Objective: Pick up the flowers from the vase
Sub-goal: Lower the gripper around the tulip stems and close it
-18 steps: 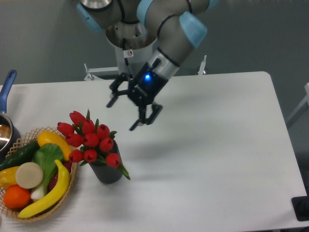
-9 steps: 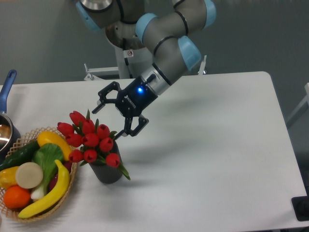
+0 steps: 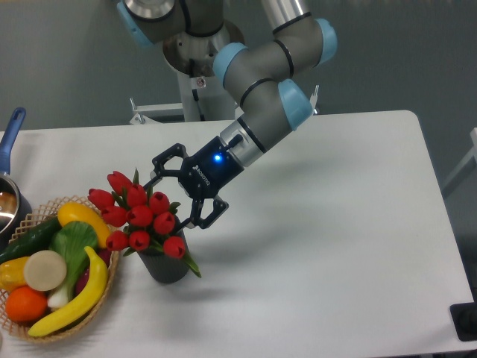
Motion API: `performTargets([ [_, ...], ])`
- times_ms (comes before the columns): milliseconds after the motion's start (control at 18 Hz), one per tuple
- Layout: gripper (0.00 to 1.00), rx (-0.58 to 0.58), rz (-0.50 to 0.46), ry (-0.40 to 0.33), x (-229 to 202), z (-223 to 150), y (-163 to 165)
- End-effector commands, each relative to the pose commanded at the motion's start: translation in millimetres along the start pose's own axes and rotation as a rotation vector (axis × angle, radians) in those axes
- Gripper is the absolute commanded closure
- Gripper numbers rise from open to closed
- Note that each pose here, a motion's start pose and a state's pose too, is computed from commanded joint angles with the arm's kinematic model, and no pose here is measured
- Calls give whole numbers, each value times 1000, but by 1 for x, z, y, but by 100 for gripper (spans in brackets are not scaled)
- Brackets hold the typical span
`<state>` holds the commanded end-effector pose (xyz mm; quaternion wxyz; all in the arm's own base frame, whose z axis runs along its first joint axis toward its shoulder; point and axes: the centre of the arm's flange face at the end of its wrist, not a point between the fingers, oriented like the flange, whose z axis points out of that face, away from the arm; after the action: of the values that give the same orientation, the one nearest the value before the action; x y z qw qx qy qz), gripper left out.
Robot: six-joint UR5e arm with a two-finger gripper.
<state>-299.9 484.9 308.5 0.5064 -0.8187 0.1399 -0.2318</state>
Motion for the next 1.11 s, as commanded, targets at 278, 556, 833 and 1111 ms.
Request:
performTargets([
  [278,42,-5,14,14,3,10,0],
  [556,97,-13,29,-3,1,4,-7],
  [833,100,-10,24,-15,-2,-3,-9],
  [1111,100,1,24,-31,1,-13,-18],
])
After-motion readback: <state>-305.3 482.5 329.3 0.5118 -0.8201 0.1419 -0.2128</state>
